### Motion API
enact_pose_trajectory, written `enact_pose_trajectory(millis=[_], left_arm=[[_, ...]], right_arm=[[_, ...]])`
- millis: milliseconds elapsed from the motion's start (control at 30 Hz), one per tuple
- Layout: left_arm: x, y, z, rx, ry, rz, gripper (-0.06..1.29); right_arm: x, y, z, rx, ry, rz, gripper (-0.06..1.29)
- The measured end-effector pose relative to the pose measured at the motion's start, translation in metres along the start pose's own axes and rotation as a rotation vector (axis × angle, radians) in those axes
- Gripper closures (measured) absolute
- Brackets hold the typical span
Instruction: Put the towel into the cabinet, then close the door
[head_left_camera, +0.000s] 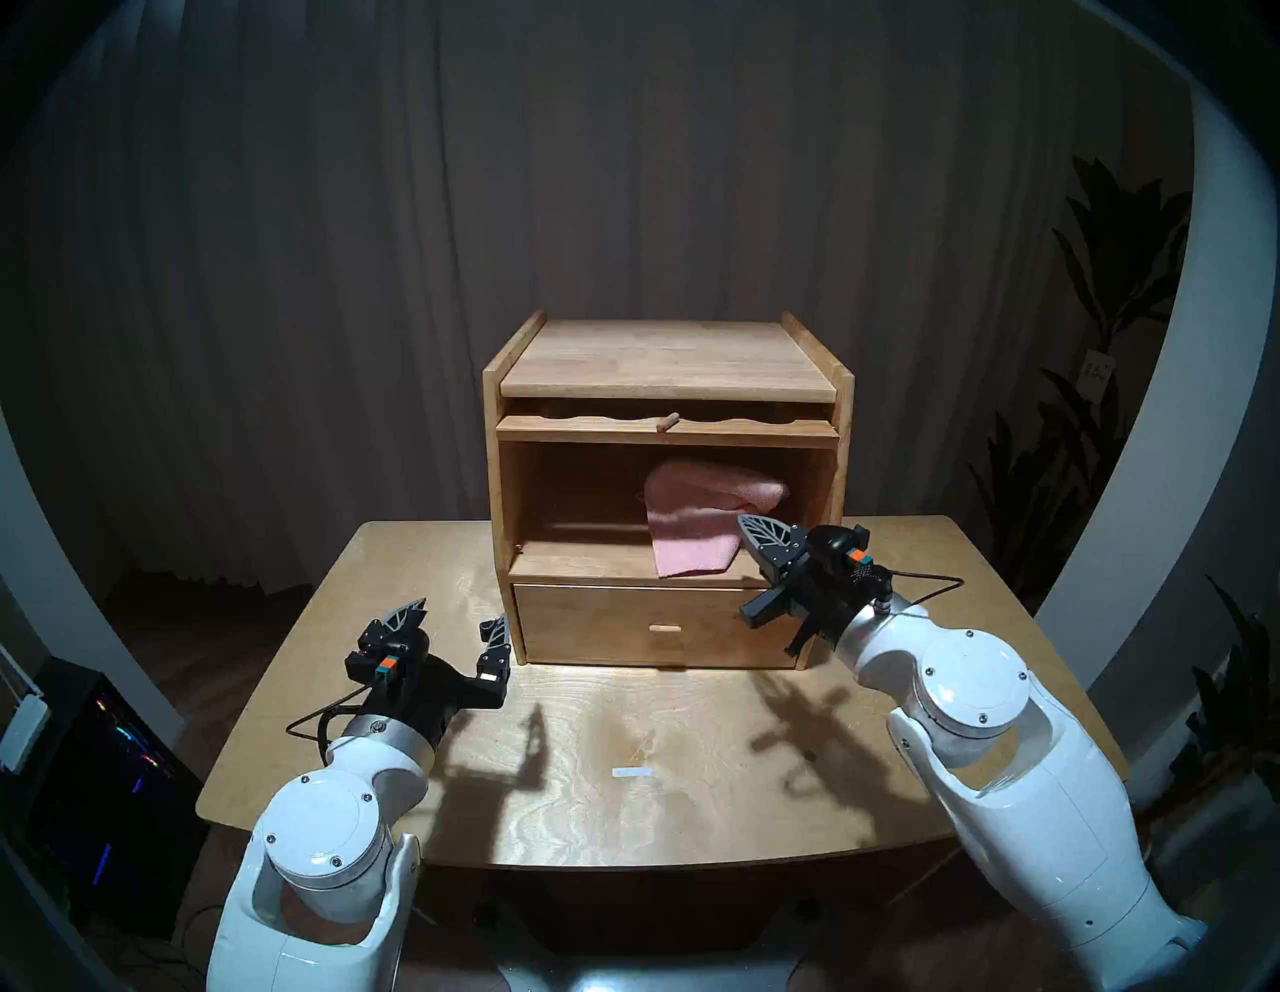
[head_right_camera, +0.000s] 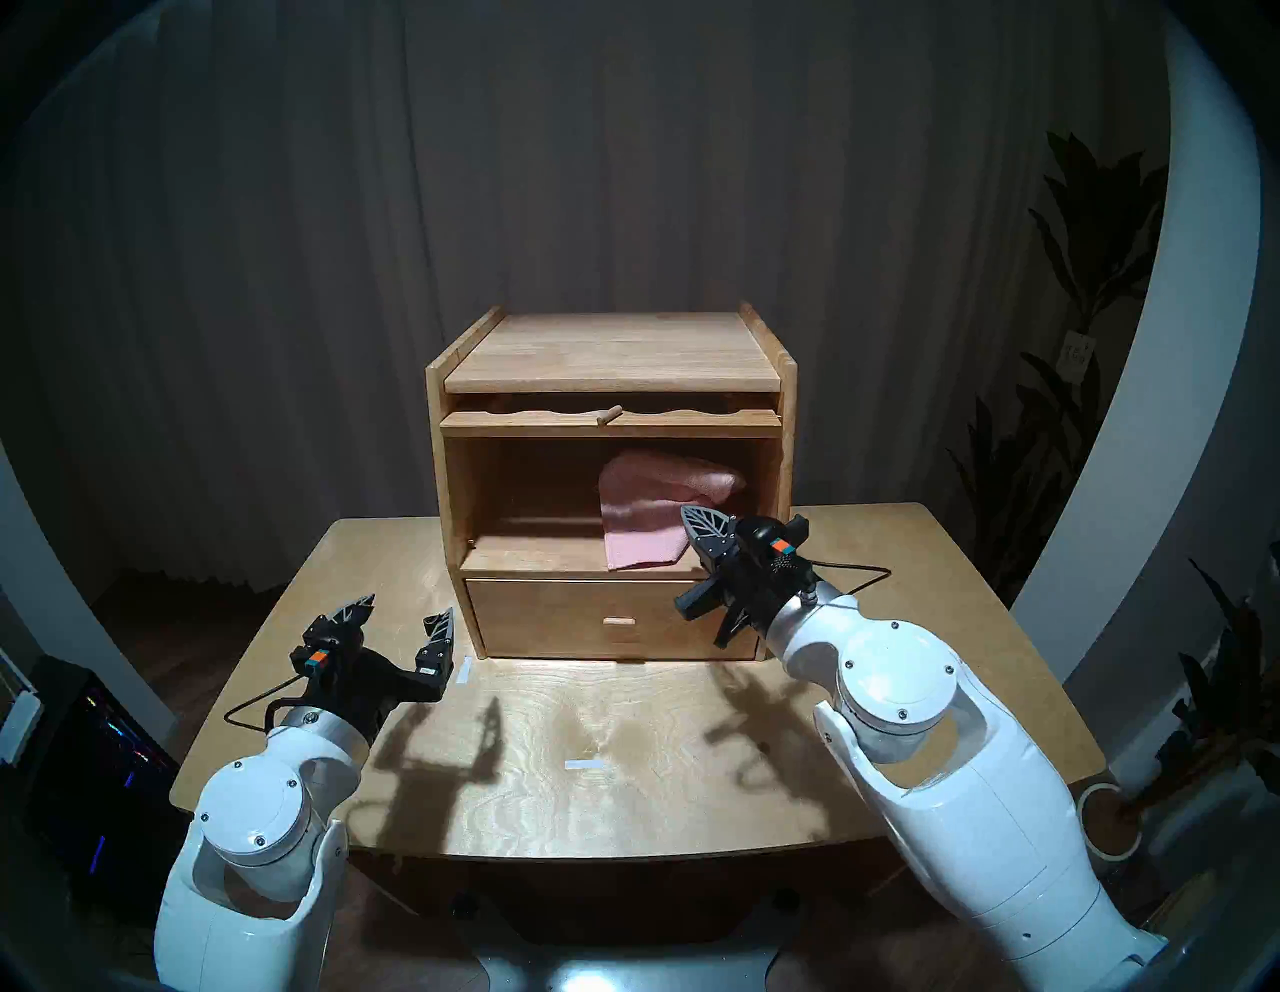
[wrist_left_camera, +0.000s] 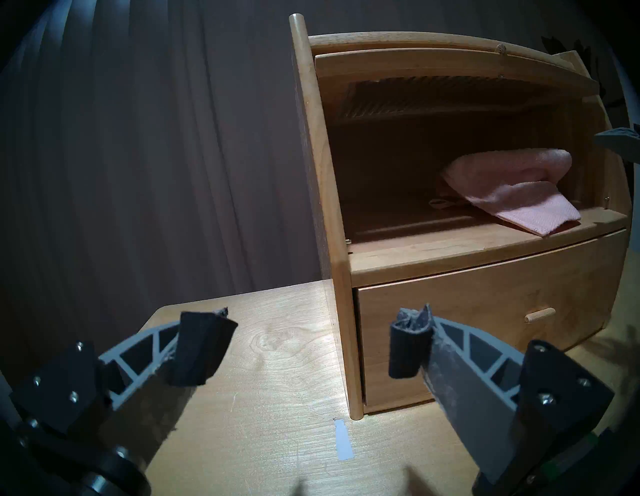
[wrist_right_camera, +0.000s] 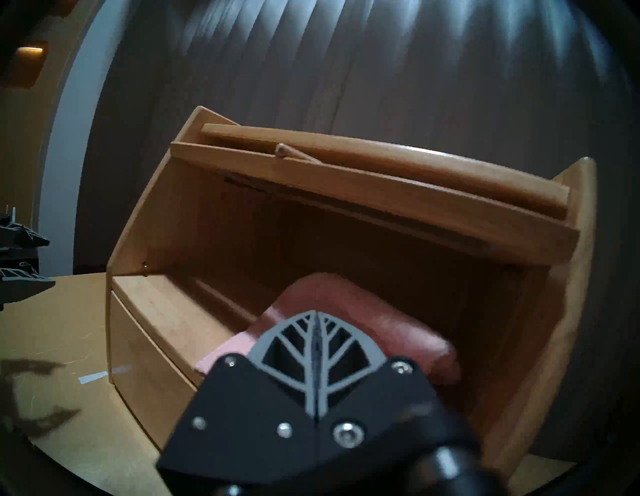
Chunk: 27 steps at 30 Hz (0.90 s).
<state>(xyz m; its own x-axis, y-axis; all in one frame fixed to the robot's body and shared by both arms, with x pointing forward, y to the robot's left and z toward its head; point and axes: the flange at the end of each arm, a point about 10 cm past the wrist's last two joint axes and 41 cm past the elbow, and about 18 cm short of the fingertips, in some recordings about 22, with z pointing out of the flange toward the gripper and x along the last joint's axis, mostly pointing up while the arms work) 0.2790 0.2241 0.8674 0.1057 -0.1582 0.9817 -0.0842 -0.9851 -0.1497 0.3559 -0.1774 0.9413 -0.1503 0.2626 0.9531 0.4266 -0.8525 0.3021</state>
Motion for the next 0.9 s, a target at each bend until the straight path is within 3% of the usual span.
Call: enact_pose_trajectory(millis=[233,567,900], left_arm=[[0.000,0.000,0.000,0.000,0.001,0.000,-0.01],[0.001,0.000,0.000,0.001,0.002,0.000,-0.01],[0.001,0.000,0.000,0.000,0.002,0.000,-0.01]], right_arm=[[0.017,0.002,-0.007,-0.059,-0.070,-0.037,1.26],[-0.011,-0.028,0.012,-0.028,-0.263,-0.013,1.26],[-0.023,-0.023,0.045,-0.070,-0.273,0.007,1.26]])
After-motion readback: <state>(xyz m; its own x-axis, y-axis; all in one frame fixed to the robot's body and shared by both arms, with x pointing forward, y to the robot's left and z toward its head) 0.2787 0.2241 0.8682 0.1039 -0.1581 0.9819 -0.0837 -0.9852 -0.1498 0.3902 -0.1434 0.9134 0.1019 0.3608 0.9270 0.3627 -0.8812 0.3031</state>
